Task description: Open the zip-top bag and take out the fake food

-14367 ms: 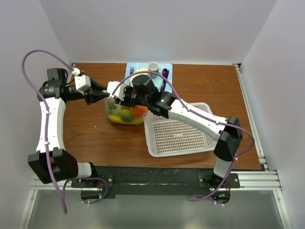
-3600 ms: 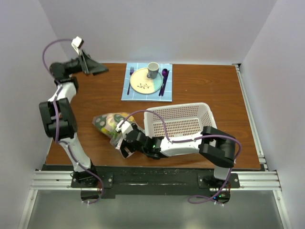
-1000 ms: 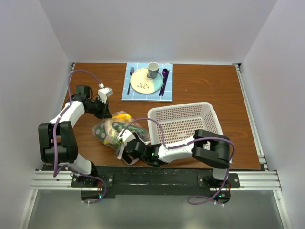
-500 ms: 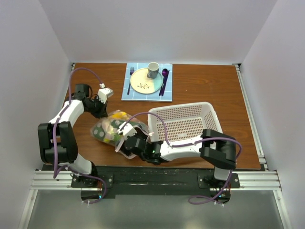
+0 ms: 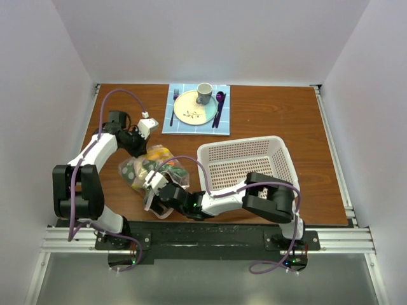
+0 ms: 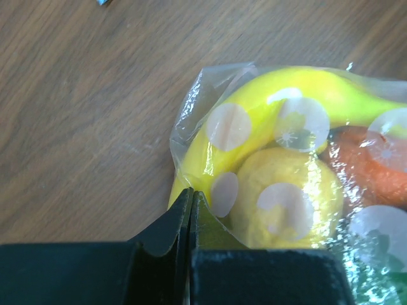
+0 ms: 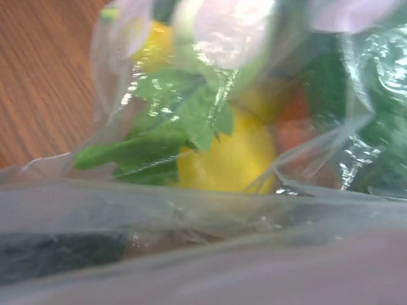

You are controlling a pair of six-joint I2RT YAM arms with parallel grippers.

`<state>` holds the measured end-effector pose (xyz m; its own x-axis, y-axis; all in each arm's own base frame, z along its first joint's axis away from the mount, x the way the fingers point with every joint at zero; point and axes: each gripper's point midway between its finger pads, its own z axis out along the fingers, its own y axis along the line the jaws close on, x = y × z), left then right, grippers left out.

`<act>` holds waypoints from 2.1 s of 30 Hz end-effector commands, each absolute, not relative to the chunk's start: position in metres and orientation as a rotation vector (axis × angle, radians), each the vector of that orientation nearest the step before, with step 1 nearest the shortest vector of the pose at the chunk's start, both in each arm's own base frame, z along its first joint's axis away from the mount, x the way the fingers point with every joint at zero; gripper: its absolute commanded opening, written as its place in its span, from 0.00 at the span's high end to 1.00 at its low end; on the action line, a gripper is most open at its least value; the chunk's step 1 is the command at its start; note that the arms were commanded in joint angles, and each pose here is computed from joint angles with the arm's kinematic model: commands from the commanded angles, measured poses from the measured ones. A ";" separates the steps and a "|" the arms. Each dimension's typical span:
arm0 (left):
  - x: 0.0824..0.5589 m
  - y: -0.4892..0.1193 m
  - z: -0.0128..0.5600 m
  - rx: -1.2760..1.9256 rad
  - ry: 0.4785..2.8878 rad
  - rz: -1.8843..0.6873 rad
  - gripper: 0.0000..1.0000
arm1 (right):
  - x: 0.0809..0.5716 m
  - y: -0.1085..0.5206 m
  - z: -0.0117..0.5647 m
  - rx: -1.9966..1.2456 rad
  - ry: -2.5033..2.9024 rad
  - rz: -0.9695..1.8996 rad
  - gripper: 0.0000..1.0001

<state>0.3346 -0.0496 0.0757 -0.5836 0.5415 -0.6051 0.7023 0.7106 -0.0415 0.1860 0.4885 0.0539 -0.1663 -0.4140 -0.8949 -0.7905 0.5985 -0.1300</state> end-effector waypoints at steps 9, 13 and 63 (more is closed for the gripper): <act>0.314 -0.077 0.083 1.042 2.313 -0.428 1.00 | 0.199 0.513 0.068 -0.933 1.769 0.582 0.32; 0.321 -0.066 0.081 1.014 2.332 -0.368 1.00 | 0.195 0.501 0.069 -0.942 1.783 0.583 0.74; 0.393 0.095 0.096 0.668 2.380 0.064 1.00 | 0.178 0.279 0.217 -0.534 1.768 0.482 1.00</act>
<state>0.3750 0.0823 0.0811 -0.6782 0.4801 -0.5564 0.4687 0.8657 0.1756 0.1760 0.3019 0.2003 -0.2224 -0.1747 -0.9592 -0.6392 0.7690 0.0081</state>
